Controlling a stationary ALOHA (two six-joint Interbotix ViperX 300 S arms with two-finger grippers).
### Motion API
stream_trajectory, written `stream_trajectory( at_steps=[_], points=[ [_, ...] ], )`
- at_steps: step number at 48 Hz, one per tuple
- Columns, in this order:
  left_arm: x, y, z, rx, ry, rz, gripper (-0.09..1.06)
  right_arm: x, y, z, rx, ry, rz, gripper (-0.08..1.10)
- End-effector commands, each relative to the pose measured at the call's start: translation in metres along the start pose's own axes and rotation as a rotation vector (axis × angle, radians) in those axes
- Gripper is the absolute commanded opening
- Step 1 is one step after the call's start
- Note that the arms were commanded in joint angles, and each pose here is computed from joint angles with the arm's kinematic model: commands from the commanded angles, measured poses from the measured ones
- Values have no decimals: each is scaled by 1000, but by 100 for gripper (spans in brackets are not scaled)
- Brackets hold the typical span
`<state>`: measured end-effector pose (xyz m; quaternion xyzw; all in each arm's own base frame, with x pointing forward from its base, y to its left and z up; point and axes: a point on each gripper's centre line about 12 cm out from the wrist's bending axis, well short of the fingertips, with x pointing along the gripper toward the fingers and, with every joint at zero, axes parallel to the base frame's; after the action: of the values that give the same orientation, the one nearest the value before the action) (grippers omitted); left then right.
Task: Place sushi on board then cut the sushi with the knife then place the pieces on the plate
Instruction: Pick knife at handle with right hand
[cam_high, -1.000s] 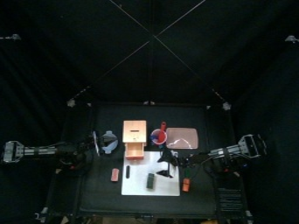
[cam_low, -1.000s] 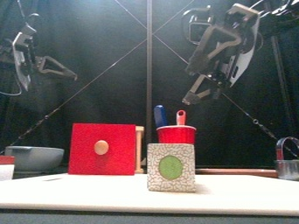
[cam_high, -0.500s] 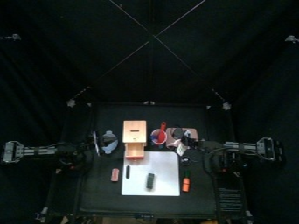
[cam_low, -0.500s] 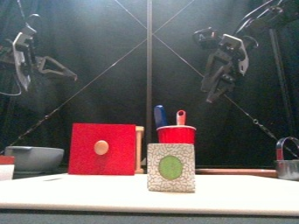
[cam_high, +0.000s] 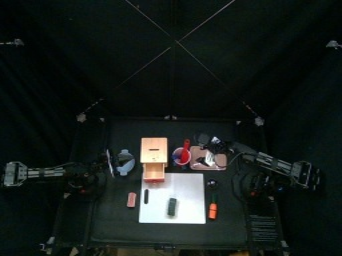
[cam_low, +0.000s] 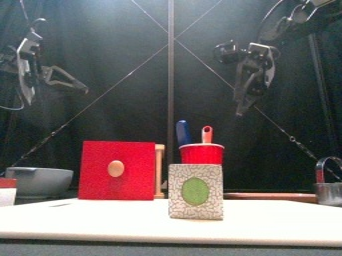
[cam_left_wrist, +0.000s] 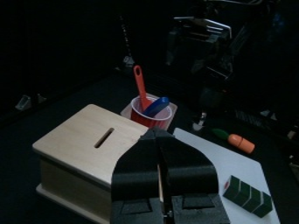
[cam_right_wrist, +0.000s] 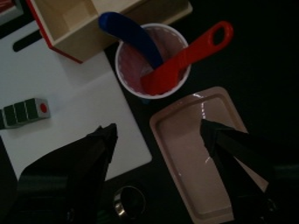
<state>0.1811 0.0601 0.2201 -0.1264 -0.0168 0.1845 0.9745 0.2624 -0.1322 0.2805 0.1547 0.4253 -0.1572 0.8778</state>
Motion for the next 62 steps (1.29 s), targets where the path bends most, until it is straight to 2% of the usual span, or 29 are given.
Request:
stream_trajectory(
  at_steps=[1, 8, 17, 30, 37, 48, 56, 62],
  points=[
    [3, -1, 8, -5, -23, 5, 8, 7, -20, 11, 43, 31, 58, 106],
    [4, 0, 10, -19, -27, 12, 8, 21, -37, 19, 49, 85, 109, 106],
    [4, 0, 9, -34, -27, 18, 8, 38, -55, 39, 33, 124, 121, 106],
    [2, 5, 4, -66, -13, 45, 8, 74, -73, 64, 33, 259, 181, 106],
    [0, 8, -1, -72, -1, 55, 8, 88, -74, 78, 25, 300, 220, 106],
    [-3, 14, -6, -76, 9, 85, 8, 92, -74, 96, 2, 356, 265, 106],
    [-4, 22, -8, -75, 9, 123, 8, 95, -74, 95, 10, 400, 291, 104],
    [-6, 24, -10, -76, 12, 135, 8, 97, -73, 93, 16, 423, 301, 99]
  ],
)
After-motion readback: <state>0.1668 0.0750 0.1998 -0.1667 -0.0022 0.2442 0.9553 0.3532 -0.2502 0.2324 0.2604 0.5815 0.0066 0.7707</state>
